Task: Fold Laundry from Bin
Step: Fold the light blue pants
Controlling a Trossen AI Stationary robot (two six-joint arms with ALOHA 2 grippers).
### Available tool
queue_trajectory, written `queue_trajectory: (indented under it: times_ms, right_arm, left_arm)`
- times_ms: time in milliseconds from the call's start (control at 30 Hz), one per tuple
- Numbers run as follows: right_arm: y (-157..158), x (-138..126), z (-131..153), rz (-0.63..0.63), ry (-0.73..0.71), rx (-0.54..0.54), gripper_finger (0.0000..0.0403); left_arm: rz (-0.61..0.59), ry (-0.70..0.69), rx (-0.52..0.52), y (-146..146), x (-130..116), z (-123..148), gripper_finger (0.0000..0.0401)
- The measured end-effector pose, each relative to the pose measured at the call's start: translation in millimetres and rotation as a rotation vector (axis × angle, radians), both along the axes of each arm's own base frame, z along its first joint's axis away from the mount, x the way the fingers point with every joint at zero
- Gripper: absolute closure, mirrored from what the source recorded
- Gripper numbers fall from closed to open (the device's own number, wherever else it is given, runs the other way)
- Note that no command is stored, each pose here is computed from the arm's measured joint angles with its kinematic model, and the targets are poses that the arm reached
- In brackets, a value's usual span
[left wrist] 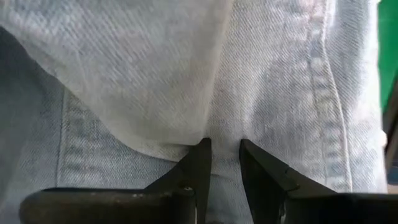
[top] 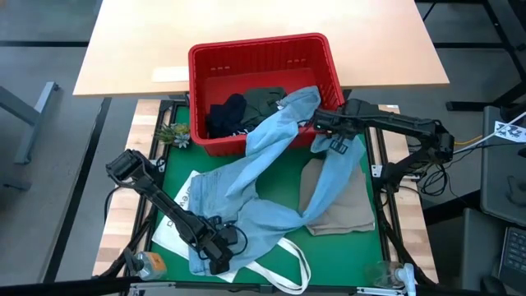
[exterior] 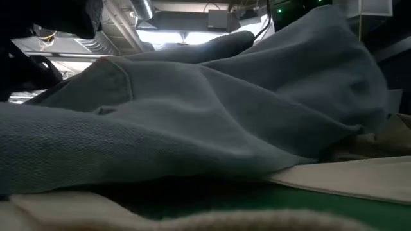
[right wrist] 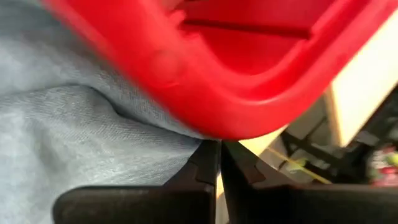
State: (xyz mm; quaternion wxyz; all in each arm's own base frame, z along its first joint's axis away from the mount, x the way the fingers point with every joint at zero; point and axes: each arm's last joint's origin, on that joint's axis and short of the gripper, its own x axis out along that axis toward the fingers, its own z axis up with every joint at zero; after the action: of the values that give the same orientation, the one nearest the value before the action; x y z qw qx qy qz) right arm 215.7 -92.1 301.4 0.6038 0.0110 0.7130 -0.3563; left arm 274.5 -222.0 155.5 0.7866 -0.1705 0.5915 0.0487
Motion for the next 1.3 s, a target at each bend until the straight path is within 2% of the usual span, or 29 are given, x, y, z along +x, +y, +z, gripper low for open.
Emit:
queue_trajectory:
  times_ms: [133,433,533,733,867,1100,1200,1300]
  right_arm:
    - [0,0,1,0.105,0.061,-0.005,0.0393]
    - [0,0,0,0.13,0.075,0.002,0.0385]
    - [0,0,1,0.131,0.078,-0.004,0.0354]
    - [-2,0,2,0.163,0.116,-0.053,0.0261]
    - [-2,0,3,0.201,0.138,-0.05,0.0224]
    - [-3,1,24,0.199,0.065,-0.073,0.0215]
    - [-1,0,43,0.189,-0.038,-0.097,0.0216]
    - [3,-4,61,0.165,-0.171,-0.033,0.0216]
  left_arm:
    - [0.004,-0.04,-0.015,3,-3,16,0.0319]
    - [0.019,-0.089,-0.021,6,-5,31,0.0319]
    - [0.02,-0.091,-0.024,6,-5,31,0.0319]
    - [0.026,-0.125,-0.046,6,-5,39,0.0319]
    - [0.033,-0.137,-0.065,7,-4,43,0.0319]
    - [0.051,-0.19,-0.102,12,-3,57,0.0319]
    - [0.053,-0.219,-0.121,16,-6,70,0.0319]
    - [0.057,-0.24,-0.135,21,-12,83,0.0319]
